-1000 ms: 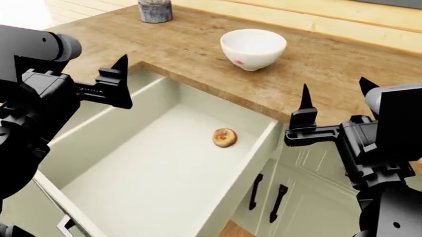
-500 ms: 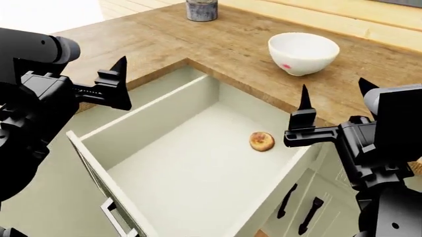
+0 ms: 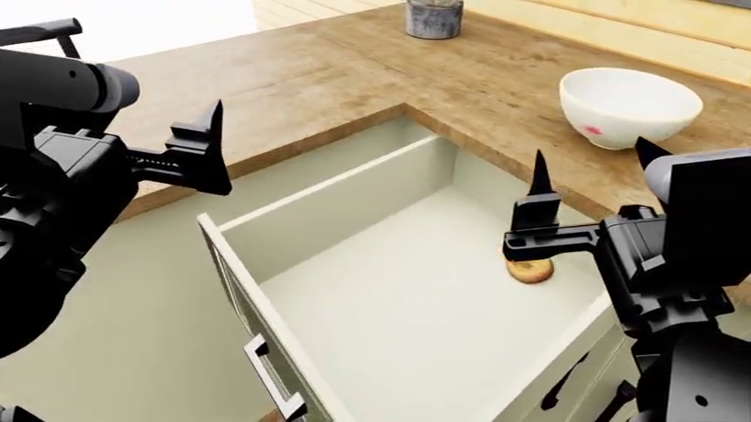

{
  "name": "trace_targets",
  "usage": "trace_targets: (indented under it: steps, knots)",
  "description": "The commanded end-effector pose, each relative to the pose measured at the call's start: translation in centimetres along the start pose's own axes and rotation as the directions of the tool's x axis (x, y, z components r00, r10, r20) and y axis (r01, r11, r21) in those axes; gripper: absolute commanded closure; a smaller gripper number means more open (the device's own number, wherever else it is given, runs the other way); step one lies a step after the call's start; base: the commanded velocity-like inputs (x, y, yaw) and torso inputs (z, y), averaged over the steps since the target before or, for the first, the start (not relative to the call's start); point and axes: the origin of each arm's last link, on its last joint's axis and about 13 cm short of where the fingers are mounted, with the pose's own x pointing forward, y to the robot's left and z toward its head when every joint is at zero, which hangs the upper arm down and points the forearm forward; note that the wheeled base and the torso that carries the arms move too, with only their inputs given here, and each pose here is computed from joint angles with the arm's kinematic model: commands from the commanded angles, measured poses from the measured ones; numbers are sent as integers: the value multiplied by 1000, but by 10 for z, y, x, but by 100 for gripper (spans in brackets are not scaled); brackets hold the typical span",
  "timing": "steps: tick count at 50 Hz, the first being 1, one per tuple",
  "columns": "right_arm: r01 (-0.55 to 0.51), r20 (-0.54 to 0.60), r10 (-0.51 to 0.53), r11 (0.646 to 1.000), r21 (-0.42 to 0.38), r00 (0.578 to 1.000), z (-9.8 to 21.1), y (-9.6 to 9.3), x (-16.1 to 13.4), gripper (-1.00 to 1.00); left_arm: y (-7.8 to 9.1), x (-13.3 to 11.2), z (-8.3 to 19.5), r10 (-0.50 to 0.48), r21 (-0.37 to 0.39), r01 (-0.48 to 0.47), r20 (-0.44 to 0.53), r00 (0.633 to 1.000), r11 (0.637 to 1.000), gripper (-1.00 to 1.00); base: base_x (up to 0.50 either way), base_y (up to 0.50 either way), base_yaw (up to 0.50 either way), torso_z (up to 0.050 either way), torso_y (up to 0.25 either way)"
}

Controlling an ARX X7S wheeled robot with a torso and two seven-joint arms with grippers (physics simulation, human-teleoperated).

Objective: Place the bar in the bowl and close the drawer.

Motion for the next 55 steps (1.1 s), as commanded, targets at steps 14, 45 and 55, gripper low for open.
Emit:
trace_targets:
  steps: [14, 45, 55]
  knots:
    - [5, -11, -6, 1000, -22, 1000, -2, 1, 1, -100, 0, 0, -3, 0, -2, 0, -1, 1000, 1000, -100, 302, -294, 0, 0, 0]
    - [35, -7, -35, 999, -20, 999, 8, -5, 2, -100, 0, 0, 5, -1, 4, 1, 13, 1000, 1000, -100, 203, -69, 0, 0, 0]
    - [36, -5, -36, 999, -20, 999, 8, -4, 1, -100, 0, 0, 5, -2, 5, 2, 14, 1000, 1000, -100, 308, 394, 0, 0, 0]
